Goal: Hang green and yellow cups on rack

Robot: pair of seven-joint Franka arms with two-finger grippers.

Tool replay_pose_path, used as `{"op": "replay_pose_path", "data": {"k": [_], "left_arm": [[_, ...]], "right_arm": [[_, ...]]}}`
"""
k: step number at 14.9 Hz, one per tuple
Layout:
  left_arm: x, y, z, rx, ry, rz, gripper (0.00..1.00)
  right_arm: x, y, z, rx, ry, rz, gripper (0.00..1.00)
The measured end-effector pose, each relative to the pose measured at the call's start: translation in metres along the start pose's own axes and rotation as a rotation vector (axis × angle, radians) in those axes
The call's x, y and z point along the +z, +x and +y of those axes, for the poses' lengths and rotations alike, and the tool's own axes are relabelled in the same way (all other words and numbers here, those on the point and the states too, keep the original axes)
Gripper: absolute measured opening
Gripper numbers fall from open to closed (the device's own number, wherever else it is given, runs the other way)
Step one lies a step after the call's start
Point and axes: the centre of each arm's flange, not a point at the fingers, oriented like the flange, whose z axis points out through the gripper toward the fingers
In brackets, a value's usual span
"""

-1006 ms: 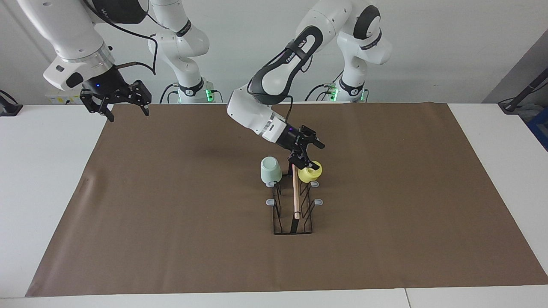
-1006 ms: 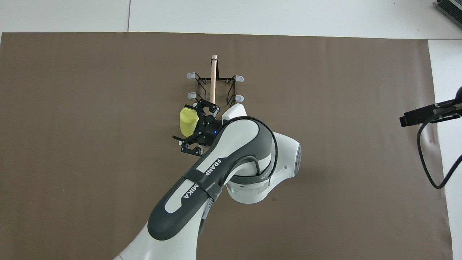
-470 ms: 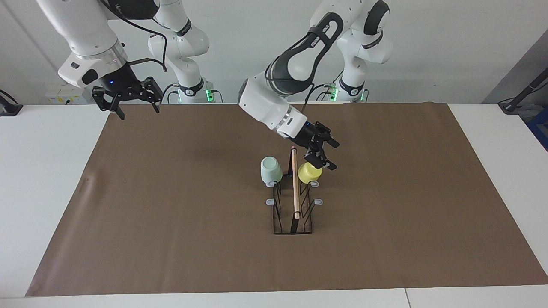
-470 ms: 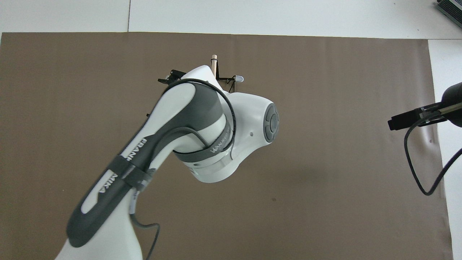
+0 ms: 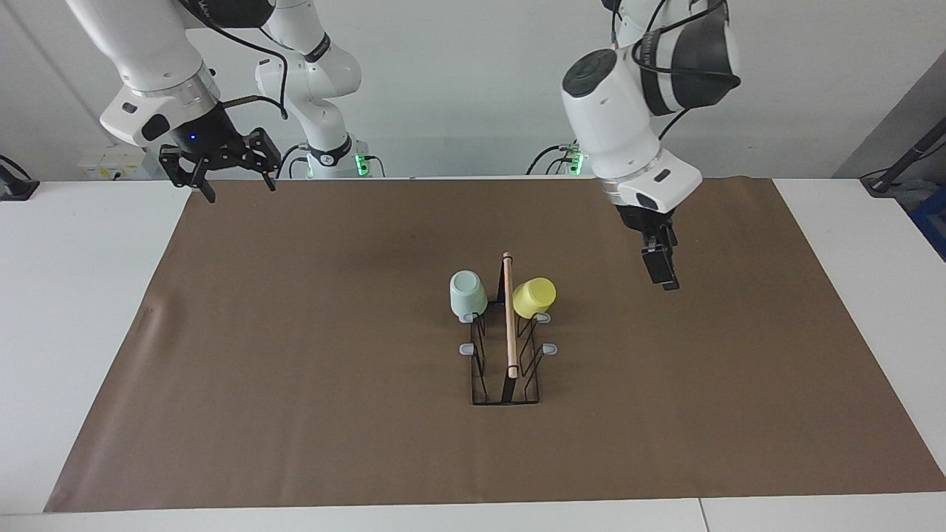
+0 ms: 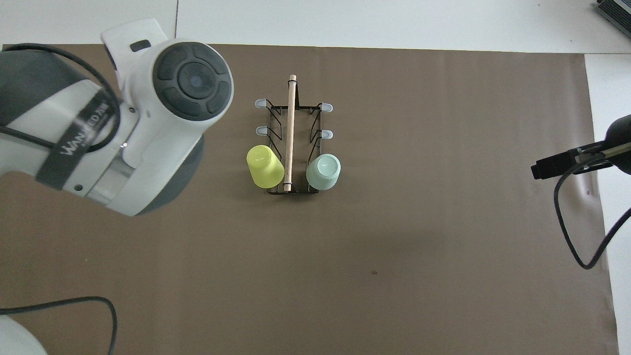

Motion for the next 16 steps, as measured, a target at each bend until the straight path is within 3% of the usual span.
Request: {"op": "replay_pose_path", "data": {"k": [4, 8, 11, 16], "left_arm": [[0.024, 0.078, -0.017, 0.180, -0.020, -0.163, 1.00], [0.047, 0.108, -0.034, 0.403, -0.063, -0.309, 1.00], [0.065, 0.138, -0.055, 0.614, -0.148, -0.420, 1.00], [0.069, 0.155, -0.086, 0.901, -0.205, -0.472, 1.00]], "right_arm": [[0.000, 0.000, -0.001, -0.002, 0.000, 0.000, 1.00], [0.000, 0.001, -0.004, -0.006, -0.001, -0.001, 1.00], [0.000, 0.000, -0.003, -0.004, -0.001, 0.000, 1.00], [0.000, 0.000, -0.003, 0.003, -0.001, 0.000, 1.00]]}}
